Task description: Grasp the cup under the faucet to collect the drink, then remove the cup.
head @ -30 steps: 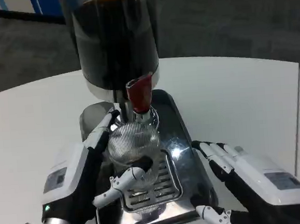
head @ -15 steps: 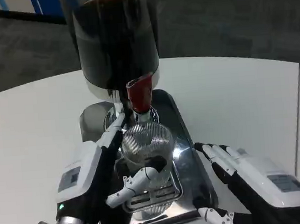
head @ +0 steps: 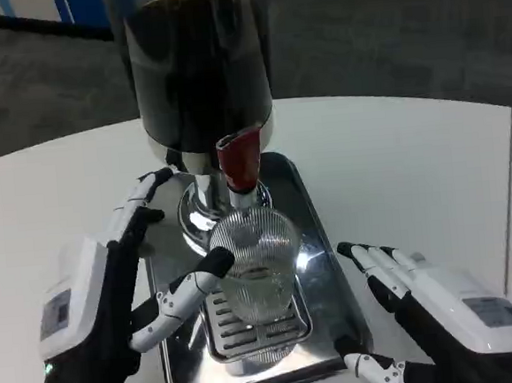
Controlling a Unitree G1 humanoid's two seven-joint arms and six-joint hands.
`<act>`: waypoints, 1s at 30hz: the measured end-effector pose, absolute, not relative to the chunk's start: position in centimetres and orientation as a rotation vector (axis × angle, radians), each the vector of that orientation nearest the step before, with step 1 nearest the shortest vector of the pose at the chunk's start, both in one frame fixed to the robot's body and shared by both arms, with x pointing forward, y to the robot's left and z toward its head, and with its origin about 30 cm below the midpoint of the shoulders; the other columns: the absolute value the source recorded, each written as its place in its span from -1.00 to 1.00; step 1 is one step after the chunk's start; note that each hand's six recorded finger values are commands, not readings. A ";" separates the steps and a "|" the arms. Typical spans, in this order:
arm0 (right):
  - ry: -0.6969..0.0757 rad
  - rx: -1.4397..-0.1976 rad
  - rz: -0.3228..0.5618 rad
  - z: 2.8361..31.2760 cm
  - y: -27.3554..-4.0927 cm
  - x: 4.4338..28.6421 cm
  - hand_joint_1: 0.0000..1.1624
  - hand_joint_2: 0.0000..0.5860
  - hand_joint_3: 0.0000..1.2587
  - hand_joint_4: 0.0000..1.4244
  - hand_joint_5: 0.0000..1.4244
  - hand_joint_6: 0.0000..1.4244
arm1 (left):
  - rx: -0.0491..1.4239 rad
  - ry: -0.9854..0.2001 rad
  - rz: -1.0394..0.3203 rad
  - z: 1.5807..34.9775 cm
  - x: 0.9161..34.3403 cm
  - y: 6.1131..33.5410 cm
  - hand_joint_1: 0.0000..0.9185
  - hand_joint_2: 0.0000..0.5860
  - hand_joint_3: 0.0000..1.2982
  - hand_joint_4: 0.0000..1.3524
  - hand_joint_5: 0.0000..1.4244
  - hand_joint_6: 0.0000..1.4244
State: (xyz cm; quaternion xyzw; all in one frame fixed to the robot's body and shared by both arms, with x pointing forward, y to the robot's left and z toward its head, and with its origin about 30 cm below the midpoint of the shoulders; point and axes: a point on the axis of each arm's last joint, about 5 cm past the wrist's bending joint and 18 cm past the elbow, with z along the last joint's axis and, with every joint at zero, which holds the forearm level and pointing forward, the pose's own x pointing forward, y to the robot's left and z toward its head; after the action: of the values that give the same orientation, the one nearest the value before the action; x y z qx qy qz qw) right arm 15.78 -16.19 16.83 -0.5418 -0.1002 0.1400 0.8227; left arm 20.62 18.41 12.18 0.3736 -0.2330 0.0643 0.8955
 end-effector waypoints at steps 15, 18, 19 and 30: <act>-0.203 -1.159 0.308 16.5 -16.1 16.4 -0.51 0.44 -1.00 -1.00 -1.00 -1.00 | 0.583 -0.465 -0.094 15.6 19.0 21.9 -1.00 -0.73 -0.97 -1.00 -0.95 -0.91; -0.198 -1.161 0.309 16.4 -16.1 16.5 -0.51 0.44 -1.00 -1.00 -1.00 -1.00 | 0.551 -0.482 -0.178 16.7 18.8 22.6 -1.00 -0.73 -1.00 -1.00 -0.98 -0.94; -0.201 -1.162 0.308 16.5 -16.1 16.6 -0.51 0.44 -1.00 -1.00 -1.00 -1.00 | 0.535 -0.483 -0.209 17.0 18.7 22.8 -1.00 -0.73 -1.00 -1.00 -0.98 -0.94; -0.205 -1.166 0.308 16.5 -16.0 16.7 -0.51 0.44 -1.00 -1.00 -1.00 -1.00 | 0.459 -0.520 -0.360 19.1 18.0 23.7 -1.00 -0.72 -1.00 -1.00 -1.00 -0.98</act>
State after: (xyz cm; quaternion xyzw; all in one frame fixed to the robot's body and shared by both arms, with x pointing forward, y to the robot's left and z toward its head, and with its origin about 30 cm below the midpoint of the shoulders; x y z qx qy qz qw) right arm 16.73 -16.04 16.51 -0.5473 -0.0961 0.1445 0.8187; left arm 17.96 23.72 19.06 0.2238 -0.2535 -0.1755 0.9246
